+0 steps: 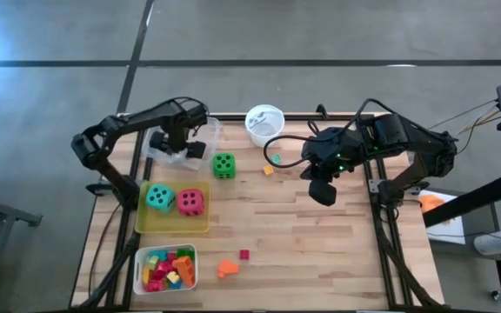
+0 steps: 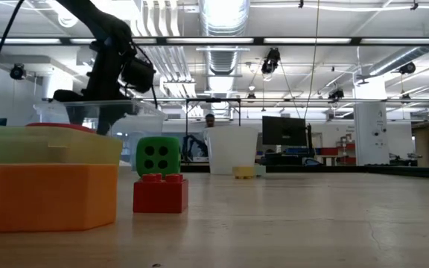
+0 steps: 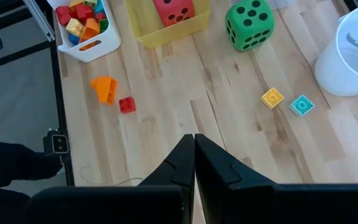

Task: Pick & Place Toys
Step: Put the red deck of cards into the transparent bin, then put the yellow game piece into the white bin

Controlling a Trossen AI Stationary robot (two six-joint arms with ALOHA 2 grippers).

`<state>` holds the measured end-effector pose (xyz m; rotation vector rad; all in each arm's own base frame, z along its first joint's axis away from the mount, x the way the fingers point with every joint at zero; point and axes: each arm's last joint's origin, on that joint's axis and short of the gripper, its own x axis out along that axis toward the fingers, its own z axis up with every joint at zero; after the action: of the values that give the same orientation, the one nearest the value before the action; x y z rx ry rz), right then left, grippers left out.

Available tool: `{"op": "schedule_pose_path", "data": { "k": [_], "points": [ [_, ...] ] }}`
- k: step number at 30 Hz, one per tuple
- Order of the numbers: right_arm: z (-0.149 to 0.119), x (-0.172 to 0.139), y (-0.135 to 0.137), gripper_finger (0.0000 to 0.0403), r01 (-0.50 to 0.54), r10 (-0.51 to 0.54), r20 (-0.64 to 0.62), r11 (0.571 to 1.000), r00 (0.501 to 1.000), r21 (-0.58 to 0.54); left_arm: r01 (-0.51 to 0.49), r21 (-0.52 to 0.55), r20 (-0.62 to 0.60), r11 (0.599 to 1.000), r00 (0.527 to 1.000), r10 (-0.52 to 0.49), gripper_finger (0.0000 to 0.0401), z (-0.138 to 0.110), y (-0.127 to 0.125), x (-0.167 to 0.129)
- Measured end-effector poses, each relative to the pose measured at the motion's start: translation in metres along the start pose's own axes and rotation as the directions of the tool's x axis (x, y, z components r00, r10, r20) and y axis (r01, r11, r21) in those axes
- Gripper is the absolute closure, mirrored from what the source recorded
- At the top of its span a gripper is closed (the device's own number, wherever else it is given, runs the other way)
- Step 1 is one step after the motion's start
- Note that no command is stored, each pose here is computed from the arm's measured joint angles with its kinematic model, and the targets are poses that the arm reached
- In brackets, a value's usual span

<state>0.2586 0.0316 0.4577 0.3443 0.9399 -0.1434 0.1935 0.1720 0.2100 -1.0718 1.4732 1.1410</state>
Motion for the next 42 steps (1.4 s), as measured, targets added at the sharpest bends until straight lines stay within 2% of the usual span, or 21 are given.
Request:
{"op": "schedule_pose_path", "data": {
  "k": [6,18,27,32,36,39,42],
  "points": [
    [0.000,0.000,0.000,0.0394,0.000,0.000,0.000,1.000,1.000,0.000,0.054,-0.002,0.069,0.999,0.996,-0.054,0.0114,0.001,0.000,-0.022],
    [0.000,0.000,0.000,0.0394,0.006,-0.006,0.006,1.000,1.000,0.001,0.096,0.003,0.113,0.995,0.989,-0.096,0.0113,0.002,0.001,-0.056],
    [0.000,0.004,0.000,0.0394,0.013,-0.013,-0.005,1.000,1.000,0.000,0.137,0.013,0.156,0.990,0.978,-0.138,0.0113,-0.011,0.009,-0.072],
    [-0.001,0.008,-0.001,0.0394,0.042,-0.042,-0.008,0.999,0.999,-0.001,0.221,0.058,0.177,0.973,0.957,-0.228,0.0113,-0.019,0.011,-0.082],
    [-0.002,0.012,-0.002,0.0394,0.050,-0.050,-0.019,0.999,0.999,-0.003,0.307,0.126,0.189,0.943,0.926,-0.327,0.0115,-0.019,0.001,-0.085],
    [-0.003,0.014,-0.002,0.0394,0.054,-0.054,-0.027,0.999,0.998,-0.003,0.349,0.132,0.172,0.928,0.914,-0.369,0.0131,-0.014,-0.007,-0.082],
    [-0.003,0.015,-0.002,0.0394,0.055,-0.055,-0.029,0.998,0.998,0.004,0.380,0.116,0.154,0.918,0.906,-0.394,0.0172,-0.008,-0.012,-0.078]
  ]
}}
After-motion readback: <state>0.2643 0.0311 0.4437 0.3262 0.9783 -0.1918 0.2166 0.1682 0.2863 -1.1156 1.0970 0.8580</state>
